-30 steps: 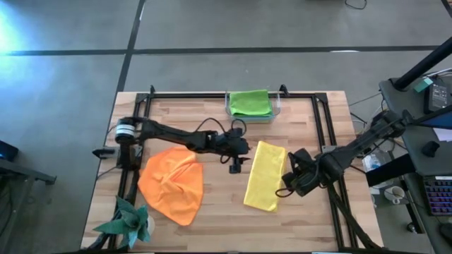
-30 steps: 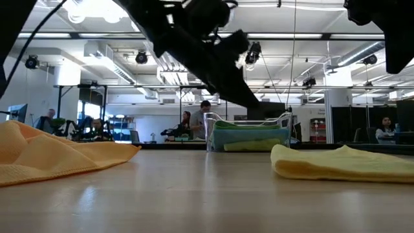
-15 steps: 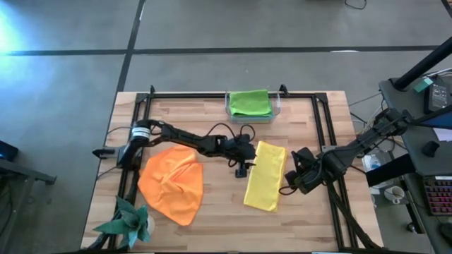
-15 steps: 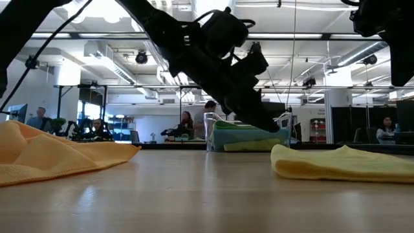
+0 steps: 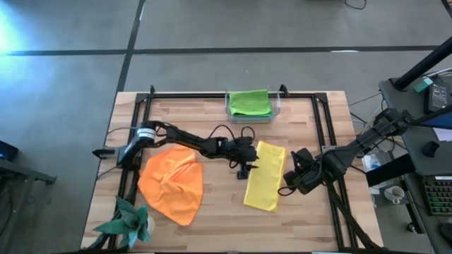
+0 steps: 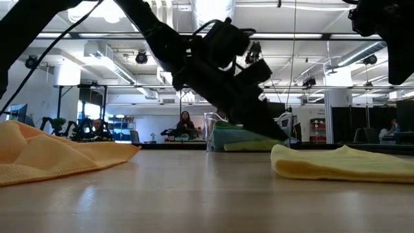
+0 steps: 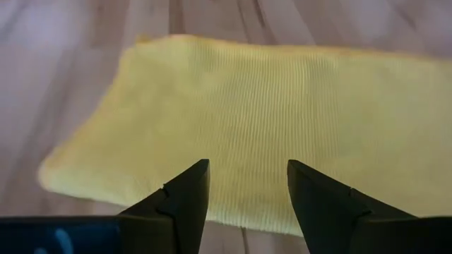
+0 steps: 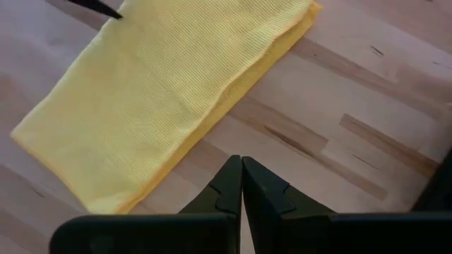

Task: Fold microfiber towels
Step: Fold the yellow microfiber cloth

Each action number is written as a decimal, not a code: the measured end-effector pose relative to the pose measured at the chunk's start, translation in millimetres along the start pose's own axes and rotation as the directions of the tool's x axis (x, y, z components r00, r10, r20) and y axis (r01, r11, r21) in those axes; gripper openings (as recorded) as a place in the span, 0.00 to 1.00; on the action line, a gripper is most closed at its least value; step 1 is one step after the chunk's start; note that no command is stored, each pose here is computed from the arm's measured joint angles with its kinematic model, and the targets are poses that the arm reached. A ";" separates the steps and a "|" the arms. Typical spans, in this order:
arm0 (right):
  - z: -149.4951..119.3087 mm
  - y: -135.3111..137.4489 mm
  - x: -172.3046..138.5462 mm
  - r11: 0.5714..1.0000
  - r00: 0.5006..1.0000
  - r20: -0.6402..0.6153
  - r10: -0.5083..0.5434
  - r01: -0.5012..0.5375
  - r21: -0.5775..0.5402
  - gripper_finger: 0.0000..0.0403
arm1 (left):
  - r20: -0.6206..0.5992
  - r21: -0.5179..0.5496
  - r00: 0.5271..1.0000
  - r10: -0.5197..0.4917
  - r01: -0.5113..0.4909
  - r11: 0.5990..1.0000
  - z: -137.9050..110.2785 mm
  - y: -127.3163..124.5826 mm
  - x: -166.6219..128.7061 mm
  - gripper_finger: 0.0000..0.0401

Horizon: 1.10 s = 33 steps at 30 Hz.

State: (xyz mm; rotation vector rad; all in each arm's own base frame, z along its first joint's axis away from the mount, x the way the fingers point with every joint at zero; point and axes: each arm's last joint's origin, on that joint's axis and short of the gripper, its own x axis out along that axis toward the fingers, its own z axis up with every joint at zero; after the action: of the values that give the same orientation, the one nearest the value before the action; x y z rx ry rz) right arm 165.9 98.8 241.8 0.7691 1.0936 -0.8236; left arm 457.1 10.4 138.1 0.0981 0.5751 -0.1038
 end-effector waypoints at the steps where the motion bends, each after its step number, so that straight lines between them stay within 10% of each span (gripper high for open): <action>1: 0.0 0.2 0.1 1.000 1.000 0.000 0.001 -0.001 0.004 0.02 | -0.003 -0.001 1.000 -0.001 0.001 1.000 -3.6 -0.4 3.5 0.44; 9: -0.1 2.2 -0.2 1.000 1.000 -0.002 0.024 -0.024 0.015 0.02 | -0.114 -0.035 0.993 -0.006 0.002 0.999 -20.5 -1.9 8.1 0.44; 18: -0.2 2.7 0.0 1.000 1.000 -0.002 0.026 -0.026 0.012 0.02 | -0.389 -0.322 0.919 0.061 -0.198 0.926 -34.4 -4.1 -11.0 0.44; 33: -0.2 2.7 0.1 0.996 1.000 -0.002 0.025 -0.025 -0.091 0.02 | -0.346 -0.265 0.928 0.138 -0.238 0.935 -1.9 -25.5 -71.3 0.44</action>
State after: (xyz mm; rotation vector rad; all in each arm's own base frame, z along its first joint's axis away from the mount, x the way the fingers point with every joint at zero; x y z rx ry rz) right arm 168.1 100.3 242.0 0.7055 1.1121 -0.7472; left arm 393.4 -9.6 173.9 -0.1316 0.9001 0.1953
